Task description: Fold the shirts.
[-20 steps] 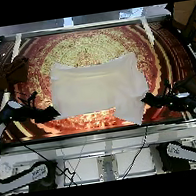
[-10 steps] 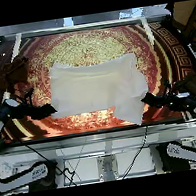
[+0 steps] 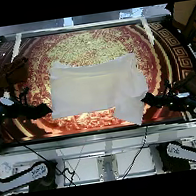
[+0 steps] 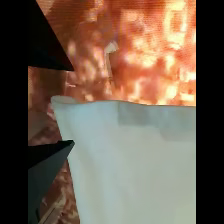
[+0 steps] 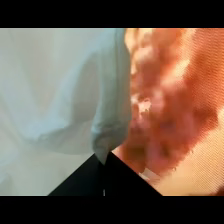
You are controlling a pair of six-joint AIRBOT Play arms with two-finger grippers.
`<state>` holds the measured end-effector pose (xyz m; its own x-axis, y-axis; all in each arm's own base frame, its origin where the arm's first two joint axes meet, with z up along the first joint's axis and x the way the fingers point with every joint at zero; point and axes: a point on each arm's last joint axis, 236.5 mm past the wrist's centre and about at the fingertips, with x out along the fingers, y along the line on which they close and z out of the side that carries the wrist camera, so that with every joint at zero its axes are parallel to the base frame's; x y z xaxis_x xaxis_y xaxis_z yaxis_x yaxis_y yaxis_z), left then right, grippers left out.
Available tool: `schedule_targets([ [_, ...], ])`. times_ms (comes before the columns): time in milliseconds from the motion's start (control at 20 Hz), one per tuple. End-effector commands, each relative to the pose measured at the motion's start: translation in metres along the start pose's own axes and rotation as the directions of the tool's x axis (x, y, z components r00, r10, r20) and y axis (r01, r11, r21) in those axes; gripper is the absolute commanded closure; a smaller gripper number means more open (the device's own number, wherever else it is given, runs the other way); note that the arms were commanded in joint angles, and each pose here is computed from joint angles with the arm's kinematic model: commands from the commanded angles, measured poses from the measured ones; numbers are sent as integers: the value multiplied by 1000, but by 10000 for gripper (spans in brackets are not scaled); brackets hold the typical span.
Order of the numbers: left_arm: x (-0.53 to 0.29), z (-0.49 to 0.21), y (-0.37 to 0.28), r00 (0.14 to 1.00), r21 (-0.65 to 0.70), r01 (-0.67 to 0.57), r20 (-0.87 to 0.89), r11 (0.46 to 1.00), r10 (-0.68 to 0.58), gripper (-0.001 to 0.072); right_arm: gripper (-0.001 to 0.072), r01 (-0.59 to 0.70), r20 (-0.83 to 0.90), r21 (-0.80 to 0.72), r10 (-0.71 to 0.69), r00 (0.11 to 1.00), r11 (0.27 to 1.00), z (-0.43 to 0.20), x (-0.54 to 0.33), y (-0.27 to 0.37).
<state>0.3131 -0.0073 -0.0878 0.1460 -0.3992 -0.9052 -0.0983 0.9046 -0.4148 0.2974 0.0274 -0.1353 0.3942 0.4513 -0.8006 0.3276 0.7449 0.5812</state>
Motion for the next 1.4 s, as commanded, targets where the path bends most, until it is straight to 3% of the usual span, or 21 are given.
schedule_targets([
  [0,1,-2,2,1000,-1,-5,-6,1000,5,211,685,-1,-3,1,1,1000,1000,-1,0,0],
  [350,32,-53,1,992,-81,41,-115,996,-51,221,685,-1,-2,1,1,1000,1000,-1,0,0],
  [400,34,-53,0,993,-88,44,-109,995,-54,252,685,-1,-2,1,1,1000,1000,-1,0,0],
  [600,35,-22,-8,996,-124,91,25,988,-88,253,685,-2,-3,7,2,1000,1000,-1,0,0],
  [650,34,-14,-10,994,-130,102,58,986,-95,278,685,-3,-2,8,3,1000,1000,-1,0,1],
  [700,34,-8,-10,992,-124,108,84,986,-98,388,684,-4,-2,9,4,1000,1000,-1,0,1],
  [750,33,-2,-10,989,-124,111,108,986,-98,442,685,-4,-2,9,4,1000,1000,-1,0,1],
  [950,33,6,-8,986,-124,105,142,987,-87,476,685,-4,-1,9,4,1000,1000,0,0,1],
  [1050,32,6,-11,984,-129,121,143,984,-102,667,685,-8,2,15,8,1000,1000,0,0,2],
  [1200,29,8,-31,971,-114,203,152,972,-185,692,685,-60,28,66,58,998,996,6,0,14],
  [1350,16,12,-72,919,-65,372,167,926,-357,692,686,-166,39,13,165,986,986,9,-6,41],
])
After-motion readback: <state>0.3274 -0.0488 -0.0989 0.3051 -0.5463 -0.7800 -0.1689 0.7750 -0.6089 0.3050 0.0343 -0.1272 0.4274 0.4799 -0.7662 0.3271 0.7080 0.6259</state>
